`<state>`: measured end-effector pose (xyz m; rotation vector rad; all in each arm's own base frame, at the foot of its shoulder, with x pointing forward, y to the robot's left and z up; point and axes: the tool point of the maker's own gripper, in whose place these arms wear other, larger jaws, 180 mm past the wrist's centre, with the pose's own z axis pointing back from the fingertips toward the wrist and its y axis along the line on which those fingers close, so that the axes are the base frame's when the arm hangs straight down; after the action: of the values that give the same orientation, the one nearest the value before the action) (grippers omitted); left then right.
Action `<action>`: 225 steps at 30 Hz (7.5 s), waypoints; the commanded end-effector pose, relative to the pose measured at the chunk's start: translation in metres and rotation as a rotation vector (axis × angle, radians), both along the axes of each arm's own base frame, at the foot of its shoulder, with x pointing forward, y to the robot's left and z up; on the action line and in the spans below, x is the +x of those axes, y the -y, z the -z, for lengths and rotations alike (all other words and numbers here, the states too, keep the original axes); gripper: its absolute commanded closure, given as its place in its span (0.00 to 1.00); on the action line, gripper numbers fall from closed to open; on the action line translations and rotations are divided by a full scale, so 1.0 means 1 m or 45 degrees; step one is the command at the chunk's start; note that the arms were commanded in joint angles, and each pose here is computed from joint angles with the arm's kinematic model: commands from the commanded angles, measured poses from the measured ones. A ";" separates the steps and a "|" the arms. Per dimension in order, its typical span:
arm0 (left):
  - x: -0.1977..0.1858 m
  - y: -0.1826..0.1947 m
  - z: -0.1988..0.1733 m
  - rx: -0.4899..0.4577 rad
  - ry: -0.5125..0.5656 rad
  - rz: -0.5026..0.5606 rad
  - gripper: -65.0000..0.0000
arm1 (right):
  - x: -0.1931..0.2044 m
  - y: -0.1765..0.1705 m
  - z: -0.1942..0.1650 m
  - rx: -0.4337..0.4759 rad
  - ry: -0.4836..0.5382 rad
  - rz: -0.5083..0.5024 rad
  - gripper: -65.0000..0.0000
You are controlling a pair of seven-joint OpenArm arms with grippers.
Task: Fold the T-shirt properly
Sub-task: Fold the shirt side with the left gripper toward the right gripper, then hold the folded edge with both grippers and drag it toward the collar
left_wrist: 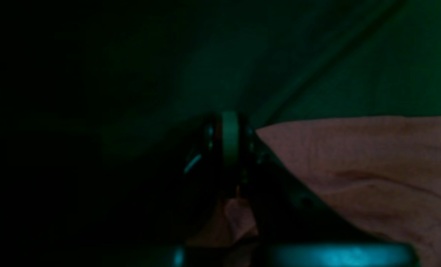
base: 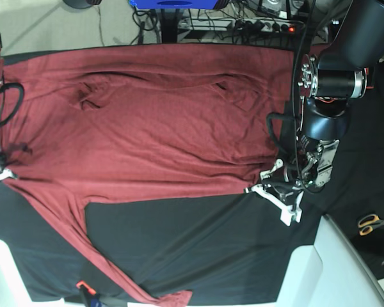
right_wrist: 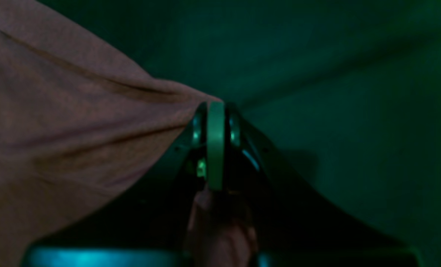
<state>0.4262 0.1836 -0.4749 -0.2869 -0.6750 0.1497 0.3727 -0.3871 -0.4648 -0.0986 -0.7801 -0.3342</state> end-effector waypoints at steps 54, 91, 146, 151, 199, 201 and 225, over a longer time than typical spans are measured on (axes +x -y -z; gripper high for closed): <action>-0.060 0.017 -0.099 0.106 0.159 0.212 1.00 | -0.011 0.034 -0.025 -0.202 0.047 -0.037 1.00; -0.143 0.030 -0.068 0.125 -0.019 0.292 1.00 | -0.060 0.035 -0.015 -0.166 -0.123 0.036 0.95; -0.123 0.024 -0.078 0.135 0.023 0.271 1.00 | 0.026 -0.009 -0.031 -0.151 -0.114 -0.284 1.00; -0.104 0.023 -0.093 0.140 0.081 0.265 1.00 | 0.032 -0.007 -0.041 -0.178 -0.082 -0.291 1.00; -0.077 0.018 -0.141 0.219 0.208 0.292 1.00 | 0.054 -0.030 -0.095 -0.324 0.025 -0.363 1.00; -0.074 0.018 -0.145 0.220 0.220 0.291 1.00 | 0.054 -0.030 -0.095 -0.324 0.025 -0.363 1.00; -0.073 -0.011 -0.152 0.253 0.233 0.204 1.00 | 0.060 -0.044 -0.090 -0.291 0.077 -0.378 1.00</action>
<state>0.3451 0.1943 -0.3373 -0.1689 -0.7896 -0.0867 0.4201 -0.3301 -0.3979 -0.1511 -0.8187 0.0428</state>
